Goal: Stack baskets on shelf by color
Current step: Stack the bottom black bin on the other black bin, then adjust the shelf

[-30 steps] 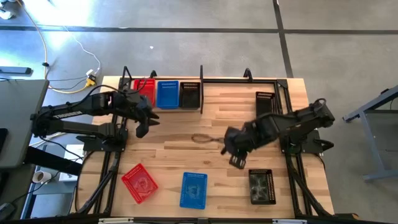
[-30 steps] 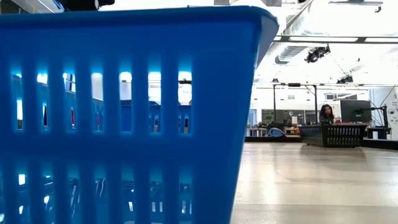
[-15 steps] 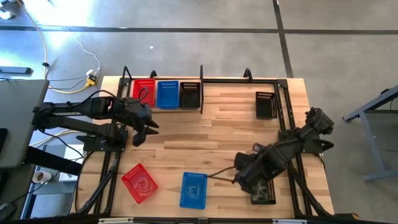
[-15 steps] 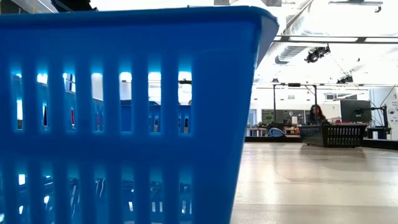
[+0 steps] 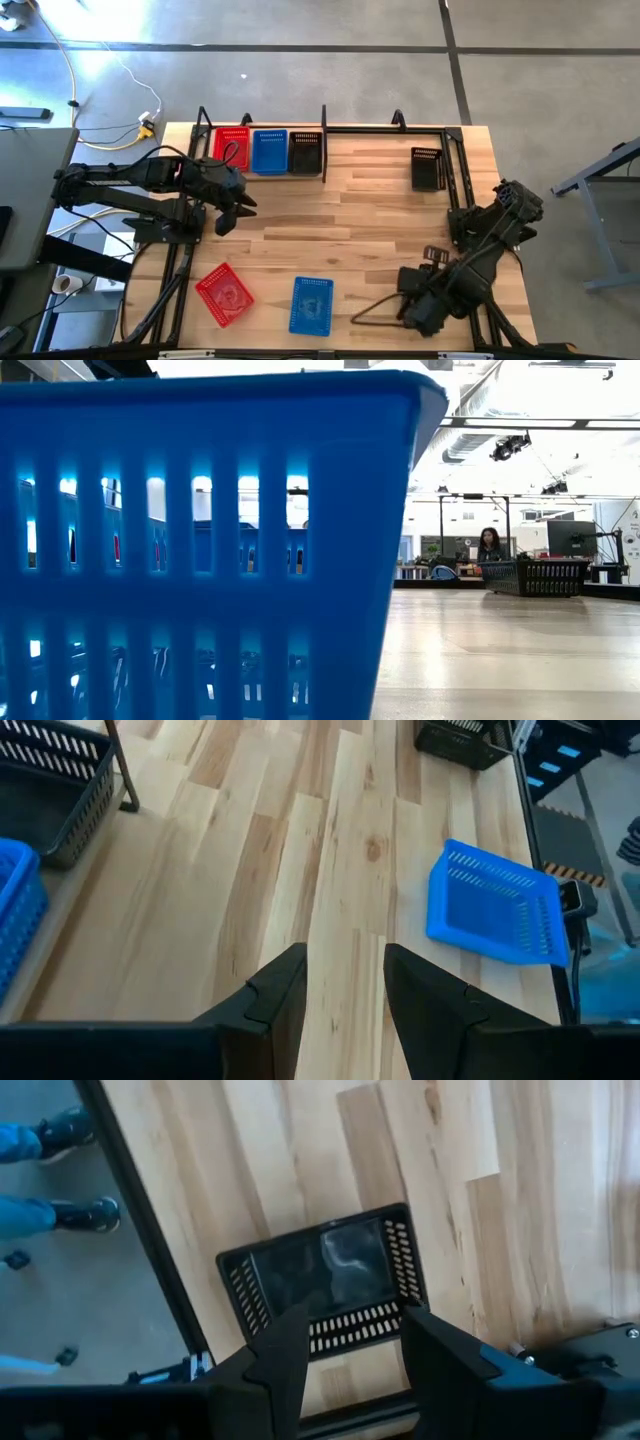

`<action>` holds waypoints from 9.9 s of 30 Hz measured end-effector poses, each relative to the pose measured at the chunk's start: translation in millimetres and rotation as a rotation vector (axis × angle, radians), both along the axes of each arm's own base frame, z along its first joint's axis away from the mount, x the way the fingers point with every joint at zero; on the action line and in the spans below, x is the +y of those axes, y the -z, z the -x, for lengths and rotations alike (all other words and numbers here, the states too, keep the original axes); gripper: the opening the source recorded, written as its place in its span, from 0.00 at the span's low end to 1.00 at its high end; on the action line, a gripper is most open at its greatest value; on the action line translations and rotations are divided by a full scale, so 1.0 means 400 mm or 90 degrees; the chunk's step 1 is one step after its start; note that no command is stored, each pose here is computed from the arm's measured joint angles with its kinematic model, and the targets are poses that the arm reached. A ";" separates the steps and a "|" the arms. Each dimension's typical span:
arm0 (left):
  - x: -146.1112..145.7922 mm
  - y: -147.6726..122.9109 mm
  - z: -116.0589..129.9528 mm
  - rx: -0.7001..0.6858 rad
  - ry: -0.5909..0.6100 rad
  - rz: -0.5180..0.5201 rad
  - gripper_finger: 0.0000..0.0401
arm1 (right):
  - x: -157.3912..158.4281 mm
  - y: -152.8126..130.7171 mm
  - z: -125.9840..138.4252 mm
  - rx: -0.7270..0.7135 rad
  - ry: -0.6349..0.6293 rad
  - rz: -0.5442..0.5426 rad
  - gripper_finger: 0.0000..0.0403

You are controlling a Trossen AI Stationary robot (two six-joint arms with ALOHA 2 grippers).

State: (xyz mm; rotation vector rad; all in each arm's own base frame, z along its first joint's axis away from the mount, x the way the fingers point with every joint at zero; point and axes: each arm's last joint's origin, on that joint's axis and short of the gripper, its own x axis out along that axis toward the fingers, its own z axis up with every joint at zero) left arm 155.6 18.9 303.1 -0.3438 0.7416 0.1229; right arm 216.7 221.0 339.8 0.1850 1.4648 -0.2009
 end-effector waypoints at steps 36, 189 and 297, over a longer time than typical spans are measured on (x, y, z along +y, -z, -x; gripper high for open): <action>0.010 -0.016 -0.013 -0.055 -0.128 0.039 0.32 | 0.094 0.258 0.179 -0.097 -0.074 -0.220 0.36; 0.045 0.016 -0.030 0.028 -0.338 -0.164 0.32 | -0.818 0.185 -0.532 -0.365 -0.164 0.197 0.00; 0.041 0.018 -0.030 0.036 -0.301 -0.152 0.32 | -1.024 0.068 -0.403 -0.160 0.259 0.097 0.18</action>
